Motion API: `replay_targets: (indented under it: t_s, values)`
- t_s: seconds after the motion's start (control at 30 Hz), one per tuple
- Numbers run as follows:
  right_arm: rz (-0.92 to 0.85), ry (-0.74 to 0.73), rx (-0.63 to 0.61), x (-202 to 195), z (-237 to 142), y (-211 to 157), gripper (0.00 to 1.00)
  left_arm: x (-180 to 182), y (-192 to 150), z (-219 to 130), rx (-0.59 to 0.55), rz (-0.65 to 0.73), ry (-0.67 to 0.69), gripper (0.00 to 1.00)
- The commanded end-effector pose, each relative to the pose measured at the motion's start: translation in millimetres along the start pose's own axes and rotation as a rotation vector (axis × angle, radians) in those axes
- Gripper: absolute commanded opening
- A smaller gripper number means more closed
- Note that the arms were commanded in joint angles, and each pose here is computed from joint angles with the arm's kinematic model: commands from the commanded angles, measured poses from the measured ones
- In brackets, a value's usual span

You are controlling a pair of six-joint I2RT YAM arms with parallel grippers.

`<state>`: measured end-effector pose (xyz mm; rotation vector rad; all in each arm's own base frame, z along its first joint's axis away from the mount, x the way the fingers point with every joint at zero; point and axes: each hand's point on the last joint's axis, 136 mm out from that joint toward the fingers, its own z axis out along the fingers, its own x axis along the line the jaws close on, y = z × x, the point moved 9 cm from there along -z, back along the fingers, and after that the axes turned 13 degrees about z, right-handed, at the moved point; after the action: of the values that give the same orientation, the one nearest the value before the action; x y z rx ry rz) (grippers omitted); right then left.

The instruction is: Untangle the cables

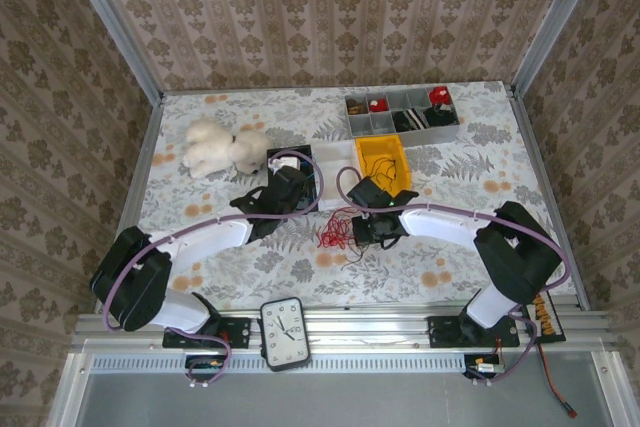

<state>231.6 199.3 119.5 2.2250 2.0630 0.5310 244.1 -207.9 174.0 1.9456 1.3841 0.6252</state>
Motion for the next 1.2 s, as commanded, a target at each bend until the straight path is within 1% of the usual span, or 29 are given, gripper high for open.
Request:
replay_targets:
  t_s: [0.0,0.07,0.1,0.17,0.23,0.3,0.37,0.47,0.6,0.7,0.77,0.83,0.87,0.93,1.0,1.07,1.17]
  values:
    - [0.081,-0.177,-0.164,-27,-28,6,0.0,-1,4,-1,0.009,-0.013,0.009,0.0]
    - [0.194,-0.268,-0.268,-47,-47,11,0.0,0,4,0,0.015,-0.016,0.026,0.0]
    - [0.259,-0.26,-0.318,-55,-57,13,0.0,1,3,1,0.021,-0.015,0.033,0.0]
    - [0.378,-0.204,-0.394,-68,-69,16,0.0,1,2,1,0.029,-0.01,0.035,0.0]
    - [0.484,-0.107,-0.46,-77,-78,21,0.0,0,3,1,0.034,-0.004,0.037,0.0]
    - [0.541,-0.051,-0.509,-82,-88,26,0.0,1,3,0,0.03,-0.003,0.039,0.0]
    - [0.561,-0.016,-0.558,-85,-101,32,0.0,2,2,-1,0.025,-0.006,0.042,0.0]
    - [0.518,0.027,-0.627,-81,-124,45,0.01,4,-1,-2,0.029,-0.01,0.046,0.0]
    - [0.507,-0.015,-0.757,-81,-160,61,0.0,5,-1,-2,0.029,-0.017,0.051,0.0]
    - [0.513,0.011,-0.825,-80,-176,76,0.01,6,-1,0,0.031,-0.026,0.047,0.0]
    - [0.5,0.034,-0.825,-77,-180,87,0.01,6,-1,2,0.04,-0.024,0.042,0.0]
    - [0.452,0.076,-0.794,-70,-178,101,0.02,5,-1,2,0.044,-0.02,0.041,0.0]
    - [0.424,0.099,-0.757,-65,-175,109,0.03,5,-1,2,0.043,-0.018,0.041,0.0]
    - [0.382,0.133,-0.643,-58,-165,124,0.03,6,-1,2,0.043,-0.02,0.044,0.0]
    - [0.363,0.13,-0.527,-53,-153,137,0.03,8,-2,3,0.047,-0.023,0.051,0.0]
    - [0.342,0.122,-0.45,-49,-137,146,0.02,8,-2,4,0.054,-0.027,0.053,0.0]
    - [0.327,0.128,-0.387,-44,-119,159,0.03,7,-1,6,0.063,-0.027,0.048,0.0]
